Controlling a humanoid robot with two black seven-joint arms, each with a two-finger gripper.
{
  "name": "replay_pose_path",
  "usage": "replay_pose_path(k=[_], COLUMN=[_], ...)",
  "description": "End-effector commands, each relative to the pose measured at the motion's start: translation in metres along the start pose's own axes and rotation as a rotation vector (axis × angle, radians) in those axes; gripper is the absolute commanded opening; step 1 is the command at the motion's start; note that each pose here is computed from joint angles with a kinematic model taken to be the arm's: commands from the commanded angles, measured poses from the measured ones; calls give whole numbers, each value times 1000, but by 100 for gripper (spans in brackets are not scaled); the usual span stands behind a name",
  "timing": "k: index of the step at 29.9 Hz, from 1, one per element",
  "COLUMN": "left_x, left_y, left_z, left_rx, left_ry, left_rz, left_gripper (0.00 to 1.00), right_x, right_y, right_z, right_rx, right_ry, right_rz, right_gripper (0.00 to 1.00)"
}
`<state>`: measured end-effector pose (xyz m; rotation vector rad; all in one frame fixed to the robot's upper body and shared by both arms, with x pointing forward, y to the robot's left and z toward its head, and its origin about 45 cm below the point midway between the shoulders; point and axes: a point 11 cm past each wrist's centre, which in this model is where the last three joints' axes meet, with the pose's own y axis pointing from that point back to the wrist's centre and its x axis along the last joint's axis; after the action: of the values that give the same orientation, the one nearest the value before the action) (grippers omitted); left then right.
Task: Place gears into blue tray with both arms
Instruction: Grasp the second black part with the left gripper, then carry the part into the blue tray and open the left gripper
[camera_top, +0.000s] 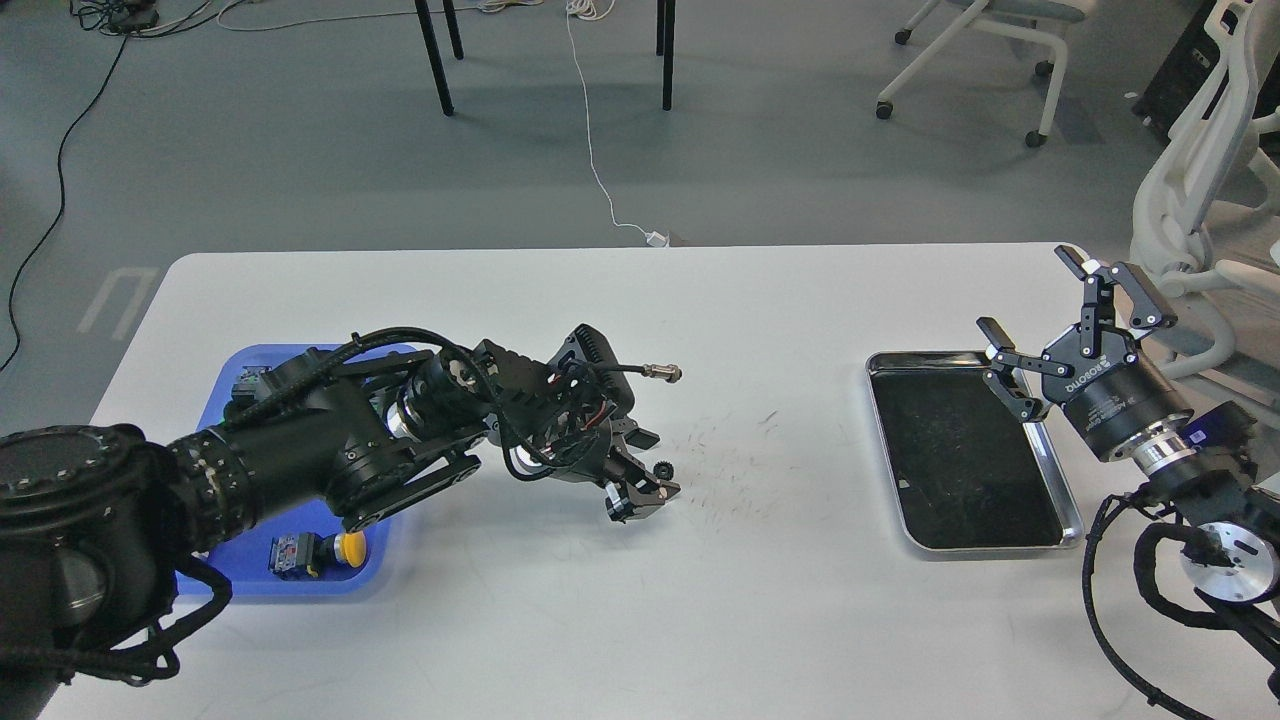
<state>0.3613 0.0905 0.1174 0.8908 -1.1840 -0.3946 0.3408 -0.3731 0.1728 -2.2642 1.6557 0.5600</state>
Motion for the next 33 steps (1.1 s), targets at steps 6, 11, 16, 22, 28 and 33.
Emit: replay_pose_path(k=[6, 11, 16, 22, 28, 33], left_x=[-2, -4, -1, 5, -17, -73], left_y=[-2, -1, 2, 39, 119, 193], left_z=[2, 1, 0, -15, -35, -49], left_rx=[-5, -3, -1, 25, 73, 169], left_ry=[5, 3, -4, -47, -3, 99], left_rz=[-2, -7, 5, 32, 65, 18], left_gripper=[23, 11, 10, 11, 11, 12], right_x=[0, 0, -1, -2, -4, -5], right_y=[0, 0, 0, -1, -2, -2], right_z=[0, 0, 1, 2, 5, 7], right_rx=[0, 0, 0, -1, -4, -7], right_ry=[0, 0, -2, -5, -7, -7], right_rz=[-1, -1, -2, -4, -8, -12], right_gripper=[97, 97, 97, 97, 97, 97])
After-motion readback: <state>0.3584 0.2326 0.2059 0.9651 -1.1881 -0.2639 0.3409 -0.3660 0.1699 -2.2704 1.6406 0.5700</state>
